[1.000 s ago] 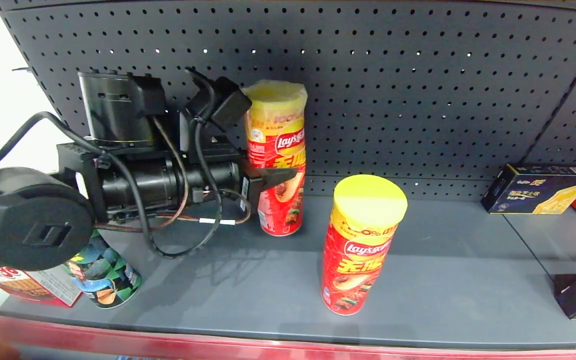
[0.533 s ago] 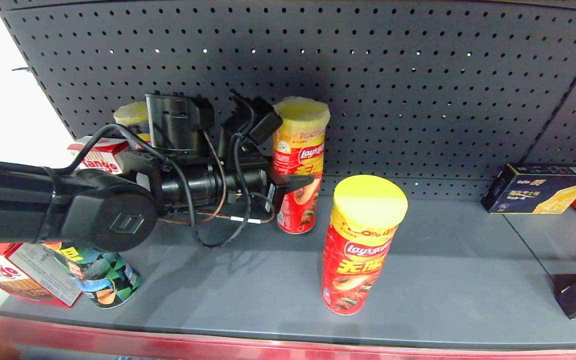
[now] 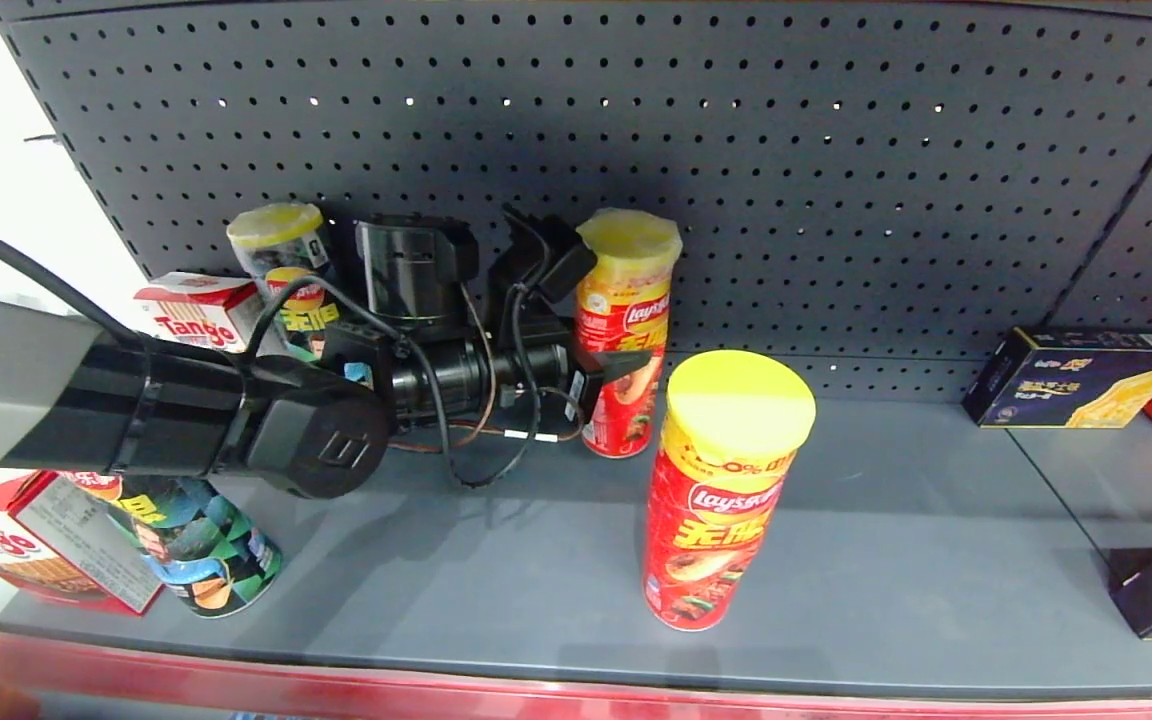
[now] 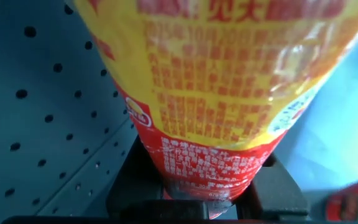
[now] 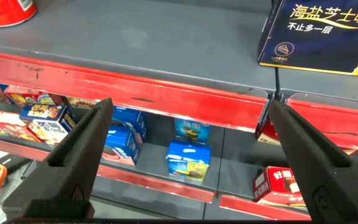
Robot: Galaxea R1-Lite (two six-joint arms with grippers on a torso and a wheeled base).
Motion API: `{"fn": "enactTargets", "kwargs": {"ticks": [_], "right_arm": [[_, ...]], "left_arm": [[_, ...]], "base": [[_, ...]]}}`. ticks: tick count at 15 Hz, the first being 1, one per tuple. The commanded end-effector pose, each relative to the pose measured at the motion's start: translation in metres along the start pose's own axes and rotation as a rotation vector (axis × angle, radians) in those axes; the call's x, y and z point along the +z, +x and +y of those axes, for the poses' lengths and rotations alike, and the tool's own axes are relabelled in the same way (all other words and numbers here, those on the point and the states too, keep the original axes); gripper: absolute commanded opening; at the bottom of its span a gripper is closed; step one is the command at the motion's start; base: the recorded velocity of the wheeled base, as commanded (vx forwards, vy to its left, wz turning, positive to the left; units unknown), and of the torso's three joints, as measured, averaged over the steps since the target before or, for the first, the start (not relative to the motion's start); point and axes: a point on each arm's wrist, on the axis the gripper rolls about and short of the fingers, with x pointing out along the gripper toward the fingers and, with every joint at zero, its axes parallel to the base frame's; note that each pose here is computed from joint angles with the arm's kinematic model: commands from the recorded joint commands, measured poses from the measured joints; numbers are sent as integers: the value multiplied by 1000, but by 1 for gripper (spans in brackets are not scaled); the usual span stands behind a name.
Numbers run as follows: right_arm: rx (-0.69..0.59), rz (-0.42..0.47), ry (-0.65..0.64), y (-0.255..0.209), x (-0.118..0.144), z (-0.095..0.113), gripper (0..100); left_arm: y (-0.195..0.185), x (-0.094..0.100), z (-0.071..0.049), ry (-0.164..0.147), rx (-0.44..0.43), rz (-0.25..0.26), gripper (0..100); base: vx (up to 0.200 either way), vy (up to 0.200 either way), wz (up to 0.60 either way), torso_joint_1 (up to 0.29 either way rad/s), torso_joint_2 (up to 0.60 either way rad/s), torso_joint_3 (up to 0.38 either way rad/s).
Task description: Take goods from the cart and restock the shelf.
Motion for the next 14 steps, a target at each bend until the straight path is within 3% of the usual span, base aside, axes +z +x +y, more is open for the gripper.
{"fn": "enactTargets", "kwargs": {"ticks": [1, 6, 7, 12, 14], "right_arm": [[1, 2, -1, 0, 0, 0, 100], [1, 2, -1, 0, 0, 0, 100], [1, 2, -1, 0, 0, 0, 100], [1, 2, -1, 0, 0, 0, 100], [1, 2, -1, 0, 0, 0, 100]], "left_arm": [[6, -7, 1, -6, -4, 13, 0], [16, -17, 0, -5, -30, 9, 0], [16, -17, 0, -2, -28, 2, 100], [9, -10, 0, 7, 1, -13, 100], [-10, -3, -8, 26, 60, -12, 100]], "base": [[0, 0, 0, 0, 0, 0], [0, 0, 0, 0, 0, 0], [0, 0, 0, 0, 0, 0], [0, 0, 0, 0, 0, 0], [0, 0, 0, 0, 0, 0]]}}
